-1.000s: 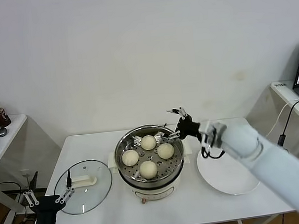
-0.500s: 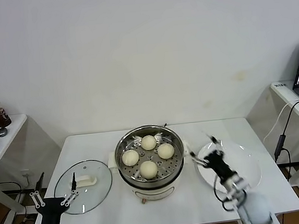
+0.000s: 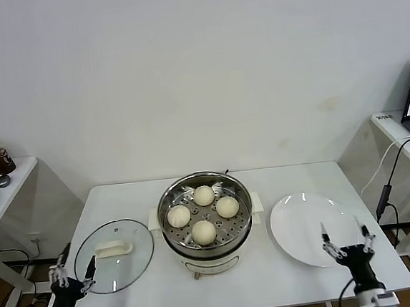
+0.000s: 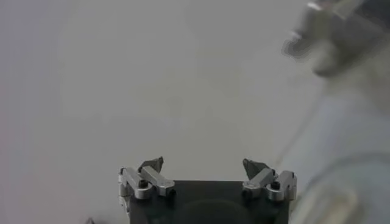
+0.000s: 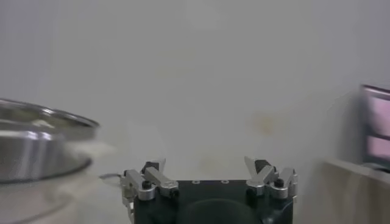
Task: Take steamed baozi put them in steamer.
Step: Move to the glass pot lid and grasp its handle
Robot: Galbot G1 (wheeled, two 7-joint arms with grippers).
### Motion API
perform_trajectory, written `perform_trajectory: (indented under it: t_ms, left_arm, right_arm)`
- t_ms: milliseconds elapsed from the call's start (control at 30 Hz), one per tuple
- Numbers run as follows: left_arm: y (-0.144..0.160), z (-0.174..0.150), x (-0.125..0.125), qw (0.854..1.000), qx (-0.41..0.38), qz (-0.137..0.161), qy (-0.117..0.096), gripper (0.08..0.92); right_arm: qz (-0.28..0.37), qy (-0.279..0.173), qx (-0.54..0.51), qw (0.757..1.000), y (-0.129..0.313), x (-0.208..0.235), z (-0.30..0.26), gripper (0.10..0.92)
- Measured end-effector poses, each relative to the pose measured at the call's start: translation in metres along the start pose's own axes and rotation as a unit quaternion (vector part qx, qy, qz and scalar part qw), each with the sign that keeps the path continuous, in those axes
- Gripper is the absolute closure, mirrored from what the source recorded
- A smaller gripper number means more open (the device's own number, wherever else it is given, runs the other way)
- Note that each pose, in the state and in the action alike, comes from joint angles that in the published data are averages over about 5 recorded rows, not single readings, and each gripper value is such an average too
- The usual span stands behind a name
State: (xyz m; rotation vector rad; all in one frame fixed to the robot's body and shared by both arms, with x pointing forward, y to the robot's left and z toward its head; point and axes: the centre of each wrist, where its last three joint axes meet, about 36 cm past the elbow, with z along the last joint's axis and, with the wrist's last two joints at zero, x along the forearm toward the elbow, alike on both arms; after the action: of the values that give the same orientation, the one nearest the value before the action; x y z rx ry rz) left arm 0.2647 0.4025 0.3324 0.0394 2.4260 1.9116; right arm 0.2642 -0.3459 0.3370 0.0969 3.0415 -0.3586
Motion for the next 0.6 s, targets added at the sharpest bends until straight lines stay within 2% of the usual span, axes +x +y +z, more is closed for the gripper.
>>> perform_trajectory:
  t_ms: [300, 600]
  left_arm:
    - [-0.017, 0.038, -0.034, 0.989, -0.122, 0.073, -0.032, 0.177]
    - [-0.03, 0.049, -0.067, 0.98, -0.165, 0.098, -0.053, 0.177]
  right_arm:
    - [0.042, 0.025, -0.001, 0.999, -0.004, 0.02, 0.009, 0.2]
    - [0.056, 0.039, 0.001, 0.998, -0.003, 0.033, 0.011, 0.2]
